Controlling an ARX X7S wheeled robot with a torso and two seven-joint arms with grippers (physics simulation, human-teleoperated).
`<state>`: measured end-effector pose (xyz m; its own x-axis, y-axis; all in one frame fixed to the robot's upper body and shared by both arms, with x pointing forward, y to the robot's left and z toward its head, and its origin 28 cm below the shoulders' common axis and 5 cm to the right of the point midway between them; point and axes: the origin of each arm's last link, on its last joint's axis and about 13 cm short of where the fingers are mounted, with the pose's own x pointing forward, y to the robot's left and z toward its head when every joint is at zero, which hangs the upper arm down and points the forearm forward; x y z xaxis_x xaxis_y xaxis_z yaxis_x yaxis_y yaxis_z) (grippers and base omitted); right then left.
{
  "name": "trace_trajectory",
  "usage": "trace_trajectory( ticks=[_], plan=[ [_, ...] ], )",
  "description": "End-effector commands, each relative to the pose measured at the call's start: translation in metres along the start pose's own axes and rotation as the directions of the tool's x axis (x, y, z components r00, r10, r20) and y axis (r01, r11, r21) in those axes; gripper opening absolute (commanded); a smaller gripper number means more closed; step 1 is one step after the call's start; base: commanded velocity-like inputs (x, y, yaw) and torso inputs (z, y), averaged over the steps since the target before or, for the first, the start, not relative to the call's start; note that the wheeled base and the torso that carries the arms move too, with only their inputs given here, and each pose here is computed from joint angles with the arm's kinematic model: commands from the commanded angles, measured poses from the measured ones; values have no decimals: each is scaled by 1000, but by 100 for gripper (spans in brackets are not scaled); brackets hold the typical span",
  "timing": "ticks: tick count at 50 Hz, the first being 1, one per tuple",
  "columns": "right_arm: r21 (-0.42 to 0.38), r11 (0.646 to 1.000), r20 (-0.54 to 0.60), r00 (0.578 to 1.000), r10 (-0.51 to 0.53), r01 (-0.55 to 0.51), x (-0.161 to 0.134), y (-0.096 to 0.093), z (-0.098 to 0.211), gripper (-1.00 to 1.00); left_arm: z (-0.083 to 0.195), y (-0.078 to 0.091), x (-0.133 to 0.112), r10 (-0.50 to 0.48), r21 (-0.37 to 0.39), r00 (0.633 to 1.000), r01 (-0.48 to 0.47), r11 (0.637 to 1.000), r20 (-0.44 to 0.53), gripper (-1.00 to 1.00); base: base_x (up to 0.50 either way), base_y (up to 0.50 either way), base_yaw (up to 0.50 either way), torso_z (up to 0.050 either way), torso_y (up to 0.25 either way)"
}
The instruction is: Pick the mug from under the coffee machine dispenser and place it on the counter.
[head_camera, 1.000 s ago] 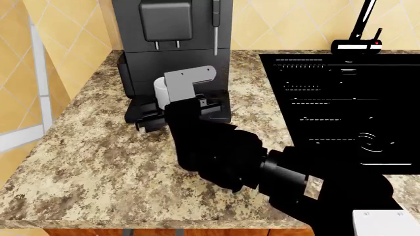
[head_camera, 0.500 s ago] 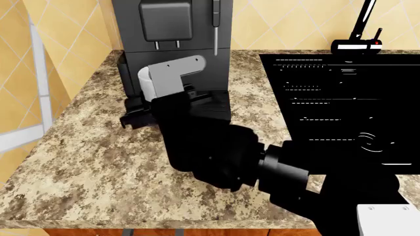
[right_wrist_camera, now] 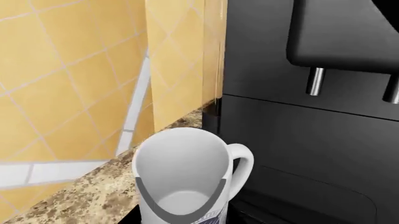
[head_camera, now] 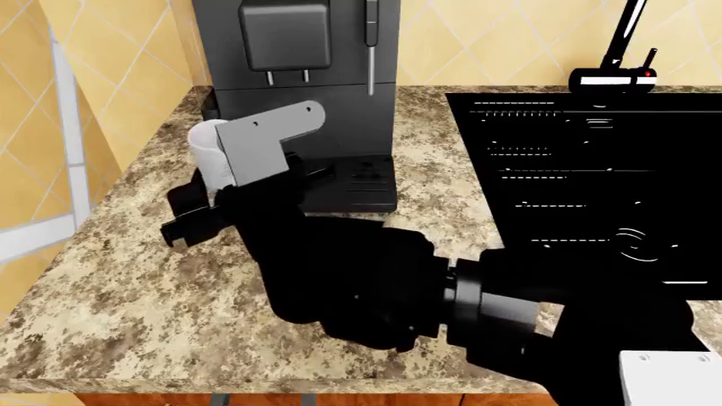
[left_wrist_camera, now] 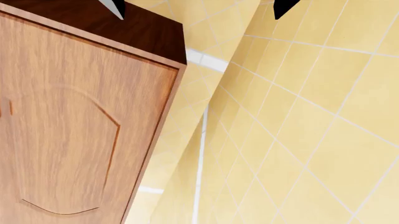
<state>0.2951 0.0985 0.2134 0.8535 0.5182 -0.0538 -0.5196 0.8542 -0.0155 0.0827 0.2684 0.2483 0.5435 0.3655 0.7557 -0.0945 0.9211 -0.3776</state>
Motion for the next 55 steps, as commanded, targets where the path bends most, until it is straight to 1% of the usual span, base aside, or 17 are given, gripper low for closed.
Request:
trace_trajectory(
  ticks=[1,6,14,28,40,55],
  plan=[
    [12,999,34,998,48,-49,-11,3,1,-100,0,0,0,0,3,1000,0,1000,-1,100,0,0,0,0,0],
    [23,997,38,997,70,-71,-16,4,-3,-100,-1,0,0,0,4,1000,1,1000,-2,100,0,0,0,0,0],
    [20,996,35,996,84,-85,-24,6,-8,-100,-1,-1,0,0,4,1000,0,1000,-3,100,0,0,0,0,0],
    [34,992,6,993,118,-118,-31,12,-31,-100,-1,-1,0,0,5,1000,0,1000,-4,100,0,0,0,0,1],
    [55,990,6,991,130,-131,-38,11,-42,-100,-2,-2,0,-1,6,1000,1,1000,-6,100,0,0,0,0,0],
    [43,990,-9,991,134,-134,-44,12,-52,-100,-2,-2,0,-1,8,1000,1,1000,-8,100,0,0,0,0,0]
  ],
)
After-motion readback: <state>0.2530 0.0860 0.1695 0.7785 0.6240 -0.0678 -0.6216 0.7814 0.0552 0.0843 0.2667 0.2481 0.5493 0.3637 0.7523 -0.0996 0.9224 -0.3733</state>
